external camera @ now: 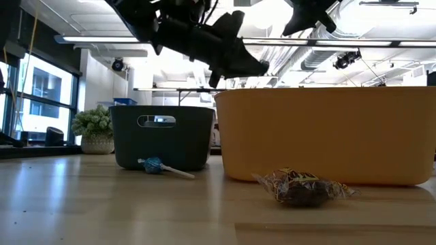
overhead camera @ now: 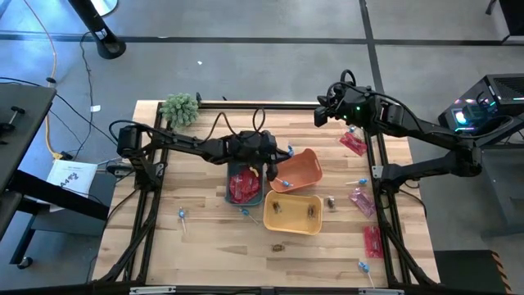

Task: Sort candy
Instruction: Put the blue lollipop into the orange bin

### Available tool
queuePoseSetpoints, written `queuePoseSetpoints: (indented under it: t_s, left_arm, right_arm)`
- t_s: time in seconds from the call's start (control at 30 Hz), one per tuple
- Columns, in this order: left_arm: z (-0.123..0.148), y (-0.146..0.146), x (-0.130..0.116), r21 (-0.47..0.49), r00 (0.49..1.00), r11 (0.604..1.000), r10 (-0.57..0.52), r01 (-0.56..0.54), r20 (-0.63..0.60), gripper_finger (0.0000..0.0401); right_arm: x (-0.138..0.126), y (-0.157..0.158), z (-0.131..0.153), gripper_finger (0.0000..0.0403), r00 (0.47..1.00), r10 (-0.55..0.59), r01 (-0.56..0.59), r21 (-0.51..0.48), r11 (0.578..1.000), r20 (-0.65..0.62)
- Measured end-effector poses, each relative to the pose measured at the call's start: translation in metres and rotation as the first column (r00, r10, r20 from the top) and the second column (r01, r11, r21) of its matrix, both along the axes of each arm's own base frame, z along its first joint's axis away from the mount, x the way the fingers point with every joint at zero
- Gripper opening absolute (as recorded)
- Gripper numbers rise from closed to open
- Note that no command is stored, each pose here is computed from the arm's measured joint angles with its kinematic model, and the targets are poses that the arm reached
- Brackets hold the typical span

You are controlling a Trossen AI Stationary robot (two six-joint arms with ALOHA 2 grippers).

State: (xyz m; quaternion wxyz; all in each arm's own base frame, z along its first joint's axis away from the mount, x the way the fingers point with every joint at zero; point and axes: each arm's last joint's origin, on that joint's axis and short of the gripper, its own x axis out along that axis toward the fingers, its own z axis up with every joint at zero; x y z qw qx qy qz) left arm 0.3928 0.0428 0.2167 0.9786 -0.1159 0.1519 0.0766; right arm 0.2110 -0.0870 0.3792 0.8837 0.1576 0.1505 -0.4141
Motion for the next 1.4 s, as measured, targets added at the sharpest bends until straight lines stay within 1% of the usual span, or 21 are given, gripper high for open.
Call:
queuePoseSetpoints:
  t_s: [0.13,0.33,0.43,0.53,0.63,0.73,0.8,0.87,0.97,1.03,1.07,1.17,1.23,1.27,1.33,1.4]
  left_arm:
    - [0.000,-0.004,0.001,0.021,1.000,1.000,-0.015,0.015,0.002,0.0075]
    - [0.001,-0.008,0.001,0.009,1.000,1.000,-0.029,0.029,0.001,0.0147]
    - [0.011,-0.009,0.000,-0.008,1.000,1.000,-0.030,0.030,0.002,0.0177]
    - [0.028,-0.009,-0.010,-0.010,0.999,1.000,-0.027,0.027,-0.019,0.0197]
    - [0.046,-0.008,-0.030,-0.020,0.995,1.000,-0.023,0.021,-0.101,0.0207]
    - [0.062,-0.010,-0.060,-0.052,0.974,0.999,-0.013,0.001,-0.226,0.0209]
    - [0.071,-0.014,-0.081,-0.091,0.952,0.995,0.004,-0.034,-0.307,0.0209]
    - [0.075,-0.022,-0.104,-0.129,0.922,0.988,0.024,-0.080,-0.387,0.0209]
    - [0.073,-0.045,-0.138,-0.185,0.892,0.967,0.078,-0.177,-0.445,0.0209]
    - [0.064,-0.063,-0.157,-0.245,0.879,0.935,0.119,-0.255,-0.461,0.0209]
    - [0.058,-0.073,-0.166,-0.290,0.873,0.909,0.137,-0.298,-0.468,0.0209]
    - [0.035,-0.099,-0.189,-0.411,0.835,0.805,0.176,-0.427,-0.521,0.0209]
    - [0.019,-0.114,-0.201,-0.456,0.786,0.721,0.198,-0.522,-0.586,0.0209]
    - [0.011,-0.120,-0.207,-0.462,0.757,0.684,0.205,-0.564,-0.621,0.0209]
    - [0.000,-0.130,-0.217,-0.445,0.684,0.616,0.219,-0.650,-0.696,0.0209]
    - [-0.008,-0.137,-0.225,-0.405,0.613,0.568,0.235,-0.716,-0.755,0.0209]
  right_arm:
    - [0.000,0.000,0.000,0.0000,1.000,0.000,0.000,0.000,1.000,-0.001]
    - [0.000,0.000,0.000,0.0000,1.000,0.001,-0.001,0.000,1.000,-0.001]
    - [0.000,0.000,0.000,0.0000,1.000,0.001,-0.001,0.000,1.000,-0.001]
    - [0.000,0.000,0.000,0.0000,1.000,0.001,-0.001,0.000,1.000,-0.002]
    - [0.000,0.000,-0.001,0.0000,1.000,0.002,-0.002,0.004,1.000,-0.012]
    - [-0.001,0.000,-0.002,0.0000,1.000,0.004,-0.003,0.008,1.000,-0.022]
    - [-0.001,0.000,-0.002,0.0000,1.000,0.004,-0.004,0.011,1.000,-0.029]
    - [-0.001,0.001,-0.003,0.0000,0.999,0.006,-0.005,0.015,1.000,-0.036]
    - [-0.002,0.001,-0.005,0.0000,0.998,0.008,-0.007,0.022,1.000,-0.055]
    - [-0.003,0.001,-0.006,0.0000,0.998,0.010,-0.008,0.027,1.000,-0.066]
    - [-0.003,0.001,-0.006,0.0000,0.997,0.010,-0.008,0.029,1.000,-0.072]
    - [-0.003,0.001,-0.007,0.0000,0.997,0.012,-0.009,0.033,0.999,-0.081]
    - [-0.003,0.002,-0.008,0.0000,0.996,0.013,-0.010,0.036,0.999,-0.085]
    - [-0.004,0.002,-0.008,0.0000,0.996,0.017,-0.013,0.038,0.999,-0.087]
    - [-0.004,0.002,-0.009,0.0000,0.995,0.026,-0.022,0.047,0.999,-0.095]
    - [-0.004,0.002,-0.010,0.0000,0.994,0.029,-0.024,0.052,0.998,-0.103]
